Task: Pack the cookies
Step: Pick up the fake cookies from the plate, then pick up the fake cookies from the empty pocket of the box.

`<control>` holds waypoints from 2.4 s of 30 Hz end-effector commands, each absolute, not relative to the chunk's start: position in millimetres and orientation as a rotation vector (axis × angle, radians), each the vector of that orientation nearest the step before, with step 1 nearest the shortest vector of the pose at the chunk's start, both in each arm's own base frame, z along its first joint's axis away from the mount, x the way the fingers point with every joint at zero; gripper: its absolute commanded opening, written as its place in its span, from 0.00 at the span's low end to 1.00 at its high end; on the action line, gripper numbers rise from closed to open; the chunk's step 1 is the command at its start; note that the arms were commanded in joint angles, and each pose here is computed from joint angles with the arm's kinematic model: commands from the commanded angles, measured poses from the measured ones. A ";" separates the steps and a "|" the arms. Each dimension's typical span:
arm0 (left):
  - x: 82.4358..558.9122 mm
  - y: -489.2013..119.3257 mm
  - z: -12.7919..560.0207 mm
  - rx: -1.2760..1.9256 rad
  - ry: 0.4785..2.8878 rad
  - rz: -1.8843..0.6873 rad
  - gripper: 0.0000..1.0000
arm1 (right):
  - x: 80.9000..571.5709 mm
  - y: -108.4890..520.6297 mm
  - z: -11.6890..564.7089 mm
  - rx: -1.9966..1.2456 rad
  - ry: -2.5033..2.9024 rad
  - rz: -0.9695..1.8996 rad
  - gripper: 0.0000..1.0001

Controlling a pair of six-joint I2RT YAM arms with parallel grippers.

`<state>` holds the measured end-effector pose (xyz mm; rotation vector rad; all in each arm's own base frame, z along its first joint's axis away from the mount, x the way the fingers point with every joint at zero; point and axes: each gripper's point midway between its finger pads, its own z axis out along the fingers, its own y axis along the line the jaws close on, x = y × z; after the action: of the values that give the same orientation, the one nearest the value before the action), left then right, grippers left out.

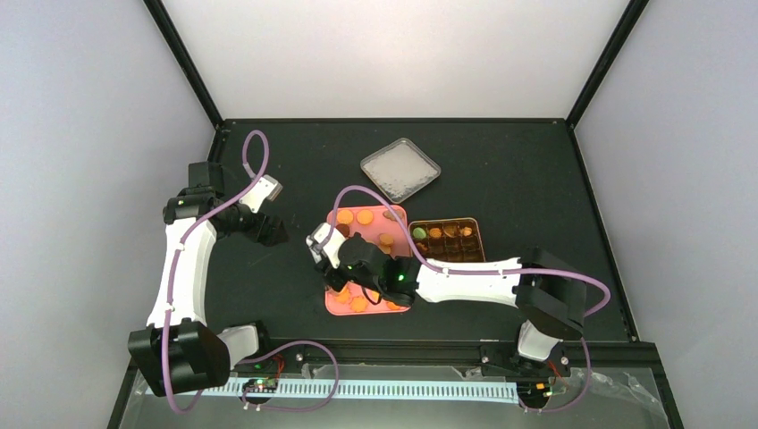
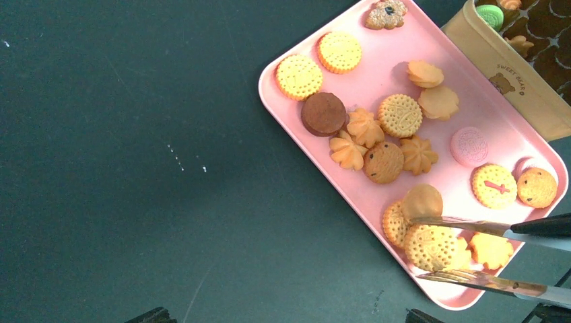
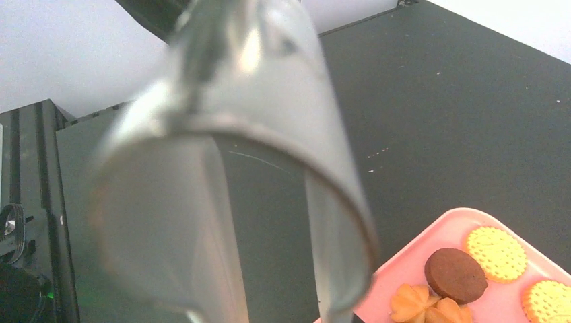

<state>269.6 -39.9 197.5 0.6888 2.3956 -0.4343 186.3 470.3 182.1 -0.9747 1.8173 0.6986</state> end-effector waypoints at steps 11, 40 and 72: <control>266.4 -40.9 219.5 0.703 2.345 -0.415 0.92 | 211.0 425.1 254.7 -0.778 1.764 0.635 0.09; 266.4 -47.2 218.7 0.708 2.324 -0.467 0.92 | 306.1 183.4 238.9 -0.159 1.911 0.194 0.26; 269.2 -48.4 218.0 0.704 2.324 -0.486 0.92 | 311.1 178.5 259.7 -0.112 1.897 0.378 0.29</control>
<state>267.3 -46.8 209.5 0.6974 2.3542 -0.4749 309.8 176.2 233.4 -0.1364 1.9554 0.3214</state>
